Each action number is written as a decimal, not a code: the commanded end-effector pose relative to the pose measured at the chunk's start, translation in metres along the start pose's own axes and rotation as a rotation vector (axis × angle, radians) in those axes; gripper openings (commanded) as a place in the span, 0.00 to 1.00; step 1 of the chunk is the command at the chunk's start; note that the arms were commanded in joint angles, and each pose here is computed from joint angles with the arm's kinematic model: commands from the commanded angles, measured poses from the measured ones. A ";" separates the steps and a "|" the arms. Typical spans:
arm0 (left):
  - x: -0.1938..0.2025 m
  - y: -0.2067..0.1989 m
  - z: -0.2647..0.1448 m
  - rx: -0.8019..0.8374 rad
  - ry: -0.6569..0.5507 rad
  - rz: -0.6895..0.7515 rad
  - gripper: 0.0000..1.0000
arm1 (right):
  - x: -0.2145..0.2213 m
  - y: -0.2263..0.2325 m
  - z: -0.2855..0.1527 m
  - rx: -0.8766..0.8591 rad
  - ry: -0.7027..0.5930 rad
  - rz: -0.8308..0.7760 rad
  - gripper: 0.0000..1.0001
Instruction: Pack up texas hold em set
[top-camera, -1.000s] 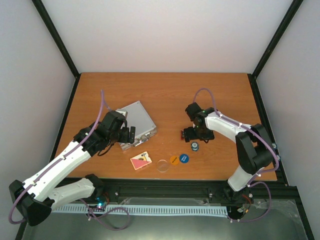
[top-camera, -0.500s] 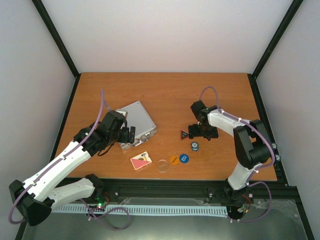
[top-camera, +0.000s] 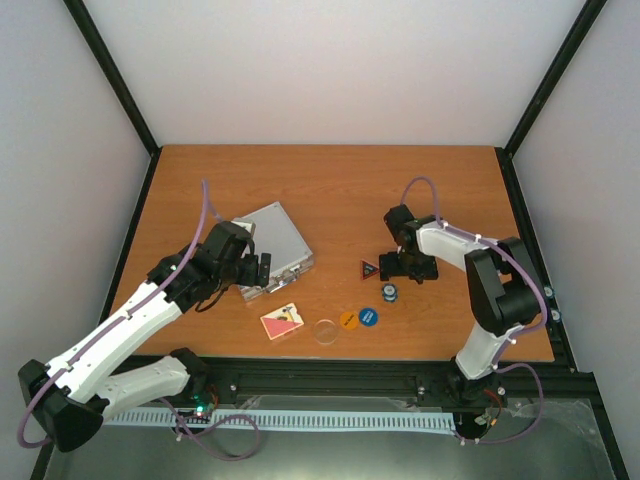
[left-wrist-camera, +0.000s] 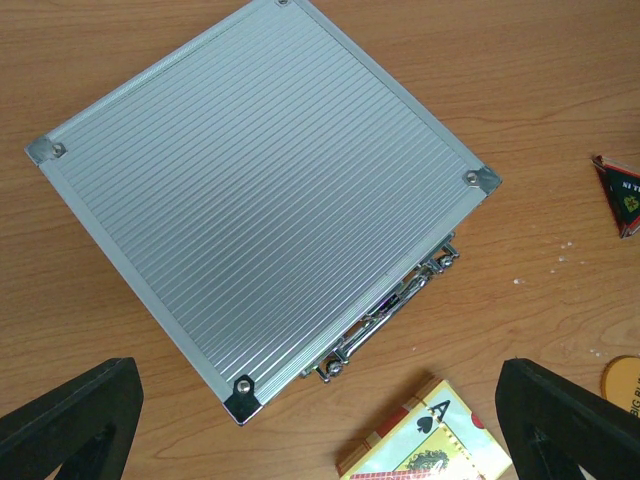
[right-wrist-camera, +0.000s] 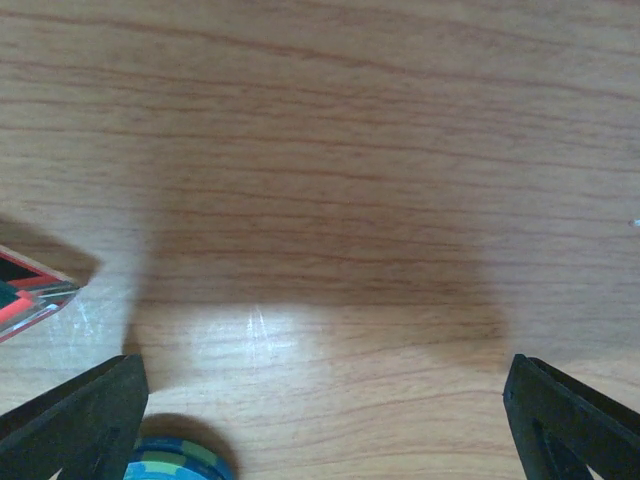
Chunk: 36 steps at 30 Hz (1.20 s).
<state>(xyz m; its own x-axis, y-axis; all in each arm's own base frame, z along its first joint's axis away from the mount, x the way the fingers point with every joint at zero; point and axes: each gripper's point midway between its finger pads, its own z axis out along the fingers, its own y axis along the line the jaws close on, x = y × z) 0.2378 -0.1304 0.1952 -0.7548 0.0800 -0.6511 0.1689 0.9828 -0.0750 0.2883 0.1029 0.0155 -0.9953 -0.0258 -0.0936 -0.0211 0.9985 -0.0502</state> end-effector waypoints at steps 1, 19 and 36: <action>-0.002 0.001 -0.001 -0.004 -0.010 -0.011 1.00 | 0.006 -0.007 0.005 0.015 0.007 0.002 1.00; 0.000 0.000 0.001 -0.002 -0.004 -0.017 1.00 | 0.025 -0.011 -0.002 -0.003 0.011 0.013 1.00; -0.001 -0.001 0.001 0.003 -0.007 -0.019 1.00 | -0.002 0.000 -0.019 -0.038 -0.050 0.004 1.00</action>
<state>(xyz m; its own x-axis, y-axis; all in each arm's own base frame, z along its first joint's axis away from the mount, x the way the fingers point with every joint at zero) 0.2366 -0.1296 0.1904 -0.7612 0.0811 -0.6435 0.1660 0.9835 -0.0725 0.2704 0.0977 0.0183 -0.9950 -0.0229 -0.0976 -0.0198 0.9993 -0.0327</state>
